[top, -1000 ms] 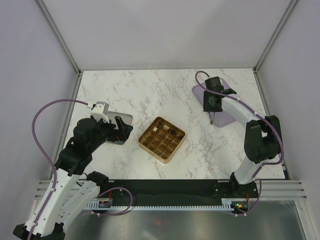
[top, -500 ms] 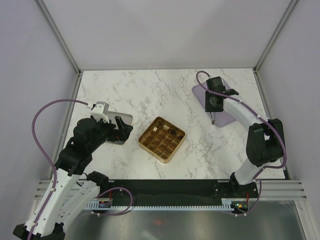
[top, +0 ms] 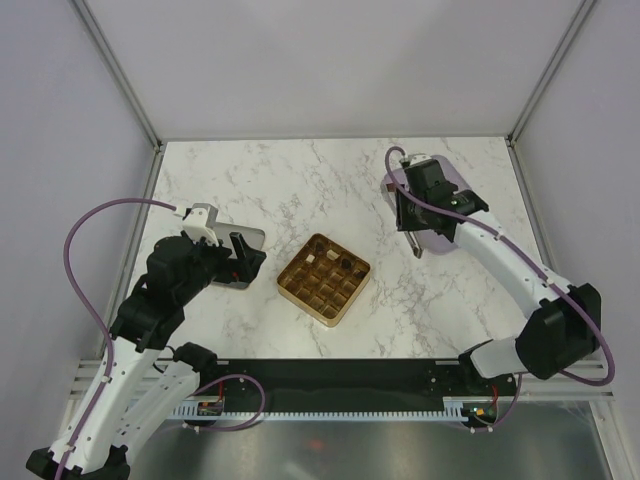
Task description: Pack the chocolate
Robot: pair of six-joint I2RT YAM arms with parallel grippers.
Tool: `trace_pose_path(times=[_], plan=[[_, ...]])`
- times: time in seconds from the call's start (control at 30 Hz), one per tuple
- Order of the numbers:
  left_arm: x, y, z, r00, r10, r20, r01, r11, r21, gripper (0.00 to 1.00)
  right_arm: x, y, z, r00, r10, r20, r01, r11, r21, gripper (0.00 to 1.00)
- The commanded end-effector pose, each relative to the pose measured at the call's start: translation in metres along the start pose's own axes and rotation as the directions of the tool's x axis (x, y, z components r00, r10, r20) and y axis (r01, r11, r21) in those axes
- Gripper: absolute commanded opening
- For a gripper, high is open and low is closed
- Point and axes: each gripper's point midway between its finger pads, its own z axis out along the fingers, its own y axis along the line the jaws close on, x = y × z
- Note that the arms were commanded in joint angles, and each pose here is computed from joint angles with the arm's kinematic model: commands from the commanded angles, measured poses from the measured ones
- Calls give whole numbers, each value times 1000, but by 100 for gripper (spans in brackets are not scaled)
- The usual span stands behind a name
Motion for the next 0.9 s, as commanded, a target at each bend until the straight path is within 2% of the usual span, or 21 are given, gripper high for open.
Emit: trace_pose_path(times=[0.0,0.17,0.37,0.6,0.87], plan=[[0,2,1,1000,31,1,-31,999,-6,100,4,41,-35,997,-67,44,72,990,-121,40],[0,2,1,1000,30,2,-30,1000,-5,100,36,93,-66,990,-135,34,139,950,-279,39],[1,2,1,1000,30,-1,-30,1000,-5,100,77,131,-92,971,-237,12,222,886,-407,38],[1,2,1,1000,30,-2,-30,1000,-5,100,116,143,-103,939,-343,-21,301,851,-430,39],[1,2,1,1000,28,0,-28,1000,-8,100,126,148,-89,930,-366,-37,320,855,-408,40]])
